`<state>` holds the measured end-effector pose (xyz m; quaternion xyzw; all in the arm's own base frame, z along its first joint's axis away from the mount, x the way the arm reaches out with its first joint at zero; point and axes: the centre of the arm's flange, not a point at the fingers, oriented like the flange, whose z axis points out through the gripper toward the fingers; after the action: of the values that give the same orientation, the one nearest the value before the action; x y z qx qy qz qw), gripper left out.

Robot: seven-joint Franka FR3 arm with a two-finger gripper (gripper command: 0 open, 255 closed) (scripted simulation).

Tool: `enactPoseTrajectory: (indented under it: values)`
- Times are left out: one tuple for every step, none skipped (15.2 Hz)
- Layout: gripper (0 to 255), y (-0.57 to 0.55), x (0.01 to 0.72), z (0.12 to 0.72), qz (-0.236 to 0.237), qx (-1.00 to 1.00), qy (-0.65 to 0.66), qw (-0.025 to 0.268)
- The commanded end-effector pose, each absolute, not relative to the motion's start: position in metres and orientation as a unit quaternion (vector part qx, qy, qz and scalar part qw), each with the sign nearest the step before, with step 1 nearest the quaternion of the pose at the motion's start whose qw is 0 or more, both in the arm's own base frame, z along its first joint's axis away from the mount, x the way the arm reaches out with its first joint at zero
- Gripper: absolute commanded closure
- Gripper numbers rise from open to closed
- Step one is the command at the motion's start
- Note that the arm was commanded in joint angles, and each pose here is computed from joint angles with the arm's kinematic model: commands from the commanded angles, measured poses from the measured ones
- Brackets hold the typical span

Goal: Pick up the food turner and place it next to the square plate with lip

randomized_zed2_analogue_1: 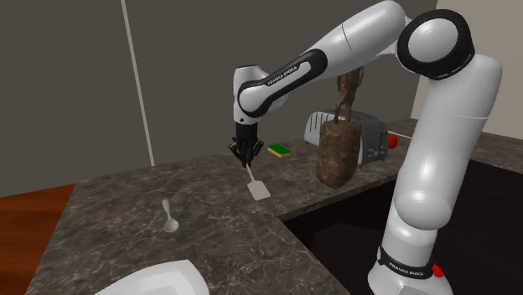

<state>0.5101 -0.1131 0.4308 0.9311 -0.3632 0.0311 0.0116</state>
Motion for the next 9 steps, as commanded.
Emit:
enactPoseTrajectory:
  values:
    - [255, -0.093, 0.496, 0.431, 0.031, 0.931, -0.364, 0.012]
    - [255, -0.082, 0.489, 0.431, 0.031, 0.931, -0.364, 0.012]
    - [255, -0.071, 0.481, 0.431, 0.031, 0.931, -0.364, 0.012]
    - [255, -0.06, 0.474, 0.431, 0.031, 0.931, -0.364, 0.012]
    - [255, -0.049, 0.467, 0.431, 0.031, 0.931, -0.364, 0.012]
    - [255, -0.038, 0.46, 0.431, 0.031, 0.931, -0.364, 0.012]
    - [255, -0.027, 0.453, 0.431, 0.031, 0.931, -0.364, 0.012]
    - [255, -0.016, 0.446, 0.431, 0.031, 0.931, -0.364, 0.012]
    - [255, -0.005, 0.438, 0.431, 0.031, 0.931, -0.364, 0.012]
